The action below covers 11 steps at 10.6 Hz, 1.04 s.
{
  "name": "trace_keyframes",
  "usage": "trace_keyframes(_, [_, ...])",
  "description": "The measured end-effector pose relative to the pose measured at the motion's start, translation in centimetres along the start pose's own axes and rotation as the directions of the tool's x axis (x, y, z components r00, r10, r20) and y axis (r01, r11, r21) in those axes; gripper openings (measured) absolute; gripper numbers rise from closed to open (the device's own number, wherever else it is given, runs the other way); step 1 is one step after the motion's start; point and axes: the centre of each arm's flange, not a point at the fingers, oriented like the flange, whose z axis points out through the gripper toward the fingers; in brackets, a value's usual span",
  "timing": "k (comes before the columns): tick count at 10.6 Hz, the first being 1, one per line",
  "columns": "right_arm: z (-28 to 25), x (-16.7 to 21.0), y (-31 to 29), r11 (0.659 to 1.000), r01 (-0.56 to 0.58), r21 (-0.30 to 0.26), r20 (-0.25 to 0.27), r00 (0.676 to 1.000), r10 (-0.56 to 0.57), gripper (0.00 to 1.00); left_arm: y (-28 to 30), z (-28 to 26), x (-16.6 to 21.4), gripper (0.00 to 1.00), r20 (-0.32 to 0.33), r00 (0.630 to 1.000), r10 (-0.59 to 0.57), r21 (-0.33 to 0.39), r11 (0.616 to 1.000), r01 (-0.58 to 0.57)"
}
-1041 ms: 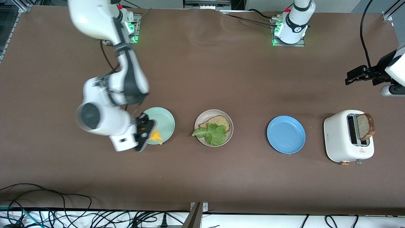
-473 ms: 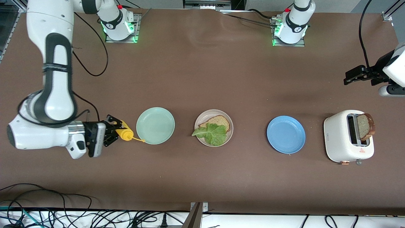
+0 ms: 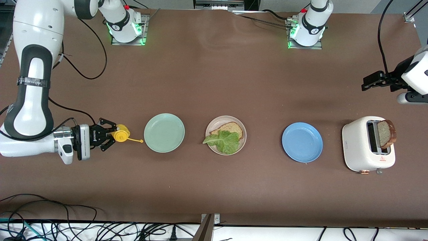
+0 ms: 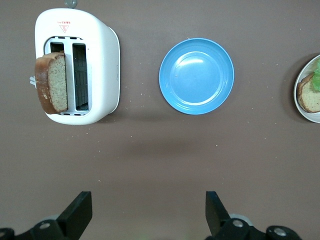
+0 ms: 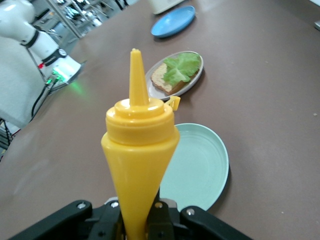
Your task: Make sandwich on beige plate with both arms
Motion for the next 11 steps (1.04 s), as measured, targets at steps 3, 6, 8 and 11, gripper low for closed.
trace_keyframes(3, [0.0, -4.5, 0.3, 0.99, 0.137, 0.039, -0.081, 0.988, -0.133, 0.07, -0.2, -0.4, 0.1, 1.0, -0.011, 1.0, -0.004, 0.0, 1.0, 0.004])
trace_keyframes(6, [1.9, -9.2, 0.9, 0.966, 0.255, 0.049, -0.226, 0.945, -0.238, 0.07, -0.4, -1.6, 0.1, 1.0, -0.037, 0.999, -0.006, 0.001, 1.0, 0.006])
trace_keyframes(8, [4.3, -13.0, 1.8, 0.947, 0.319, 0.035, -0.32, 0.901, -0.292, 0.07, -0.4, -1.8, 0.1, 1.0, -0.042, 0.999, -0.006, 0.001, 1.0, 0.006])
trace_keyframes(11, [5.9, -15.9, 2.4, 0.935, 0.354, 0.014, -0.366, 0.872, -0.324, 0.07, -0.4, -1.6, 0.2, 1.0, -0.039, 0.999, -0.007, 0.001, 1.0, 0.007])
